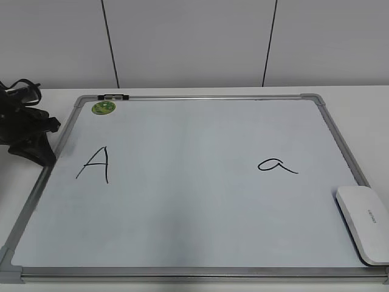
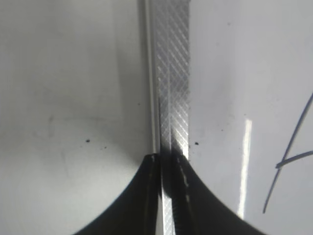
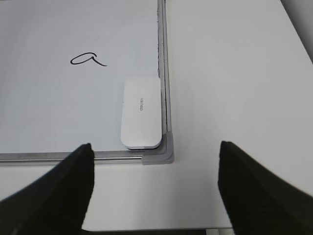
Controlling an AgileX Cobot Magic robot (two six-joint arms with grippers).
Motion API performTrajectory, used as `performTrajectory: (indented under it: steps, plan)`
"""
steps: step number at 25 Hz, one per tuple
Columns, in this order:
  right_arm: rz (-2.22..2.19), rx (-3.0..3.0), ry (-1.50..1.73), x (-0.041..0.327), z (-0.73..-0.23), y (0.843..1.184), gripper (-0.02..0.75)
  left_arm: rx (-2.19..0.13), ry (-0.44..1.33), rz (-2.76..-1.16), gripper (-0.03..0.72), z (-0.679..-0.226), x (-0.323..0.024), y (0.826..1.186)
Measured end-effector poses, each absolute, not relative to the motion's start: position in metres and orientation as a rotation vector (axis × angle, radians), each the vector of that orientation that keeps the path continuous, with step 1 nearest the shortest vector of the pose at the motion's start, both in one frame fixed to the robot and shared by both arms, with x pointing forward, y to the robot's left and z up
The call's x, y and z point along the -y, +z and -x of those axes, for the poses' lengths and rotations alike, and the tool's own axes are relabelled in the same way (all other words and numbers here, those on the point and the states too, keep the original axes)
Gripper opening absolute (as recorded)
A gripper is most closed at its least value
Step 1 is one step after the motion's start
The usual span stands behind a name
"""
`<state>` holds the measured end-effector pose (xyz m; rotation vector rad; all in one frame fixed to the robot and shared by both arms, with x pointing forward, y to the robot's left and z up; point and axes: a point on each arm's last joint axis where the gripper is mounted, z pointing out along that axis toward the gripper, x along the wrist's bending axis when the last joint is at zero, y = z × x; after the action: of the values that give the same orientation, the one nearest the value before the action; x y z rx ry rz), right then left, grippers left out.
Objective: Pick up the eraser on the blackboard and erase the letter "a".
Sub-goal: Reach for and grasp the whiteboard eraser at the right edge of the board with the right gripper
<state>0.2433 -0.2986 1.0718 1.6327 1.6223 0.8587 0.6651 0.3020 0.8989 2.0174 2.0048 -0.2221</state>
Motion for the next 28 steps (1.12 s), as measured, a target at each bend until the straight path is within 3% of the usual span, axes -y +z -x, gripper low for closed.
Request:
performTrajectory:
  steps: [5,9,18,28]
  plan:
    - [-1.689,-1.682,0.824,0.298,-0.275,1.096,0.587,-2.005,-0.224,-2.018,0.032,-0.665,-0.302,0.899]
    - [-1.771,-1.798,0.712,0.298,-0.309,1.095,0.587,-2.005,-0.224,-2.018,0.032,-0.665,-0.302,0.899]
    - [-1.984,-2.114,0.515,0.289,-0.386,1.059,0.587,-2.005,-0.226,-2.019,0.032,-0.665,-0.302,0.899]
    - [-2.076,-2.153,0.422,0.29,-0.438,1.017,0.587,-2.007,-0.226,-2.017,0.032,-0.665,-0.302,0.899]
